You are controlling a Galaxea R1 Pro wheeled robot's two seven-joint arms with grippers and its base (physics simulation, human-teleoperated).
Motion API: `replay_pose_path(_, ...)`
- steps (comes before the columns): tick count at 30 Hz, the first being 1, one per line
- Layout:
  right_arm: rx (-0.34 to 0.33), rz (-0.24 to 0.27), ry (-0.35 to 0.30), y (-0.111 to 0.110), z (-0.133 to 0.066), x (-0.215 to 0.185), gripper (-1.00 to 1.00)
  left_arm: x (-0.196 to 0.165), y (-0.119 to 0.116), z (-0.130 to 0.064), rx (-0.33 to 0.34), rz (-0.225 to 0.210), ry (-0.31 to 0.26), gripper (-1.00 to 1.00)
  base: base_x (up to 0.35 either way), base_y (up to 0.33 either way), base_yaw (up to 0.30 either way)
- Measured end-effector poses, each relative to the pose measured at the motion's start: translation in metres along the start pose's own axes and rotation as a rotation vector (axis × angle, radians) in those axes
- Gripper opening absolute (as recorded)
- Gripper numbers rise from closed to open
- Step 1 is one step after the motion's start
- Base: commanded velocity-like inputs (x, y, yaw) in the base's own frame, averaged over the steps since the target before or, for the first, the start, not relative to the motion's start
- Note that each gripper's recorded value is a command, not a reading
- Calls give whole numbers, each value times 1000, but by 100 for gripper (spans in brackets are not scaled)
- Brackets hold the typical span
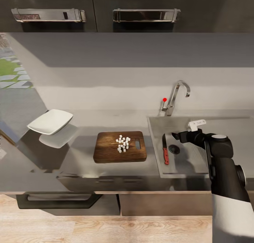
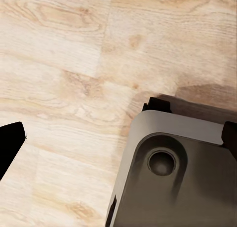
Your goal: In the kitchen, take the Vidalia onion out of the sink, dice it on the chopping board with the paring knife, put the diced onion into the bowl on the countertop, then place both the paring knife and the chopping board into the sink.
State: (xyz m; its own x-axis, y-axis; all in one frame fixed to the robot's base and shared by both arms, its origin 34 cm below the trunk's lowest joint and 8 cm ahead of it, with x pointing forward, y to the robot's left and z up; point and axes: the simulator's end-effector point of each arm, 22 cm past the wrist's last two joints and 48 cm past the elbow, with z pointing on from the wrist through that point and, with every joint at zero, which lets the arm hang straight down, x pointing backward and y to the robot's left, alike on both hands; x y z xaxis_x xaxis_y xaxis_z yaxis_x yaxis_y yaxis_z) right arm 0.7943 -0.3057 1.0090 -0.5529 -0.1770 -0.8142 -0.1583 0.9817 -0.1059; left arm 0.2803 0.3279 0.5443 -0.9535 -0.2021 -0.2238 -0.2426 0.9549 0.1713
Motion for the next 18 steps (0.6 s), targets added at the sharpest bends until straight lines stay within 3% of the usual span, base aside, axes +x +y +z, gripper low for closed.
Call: replay_pose_path(18, -4, 3, 2, 2, -1, -1, 100, 1, 0, 0, 0, 1, 2, 100, 0, 287, 0)
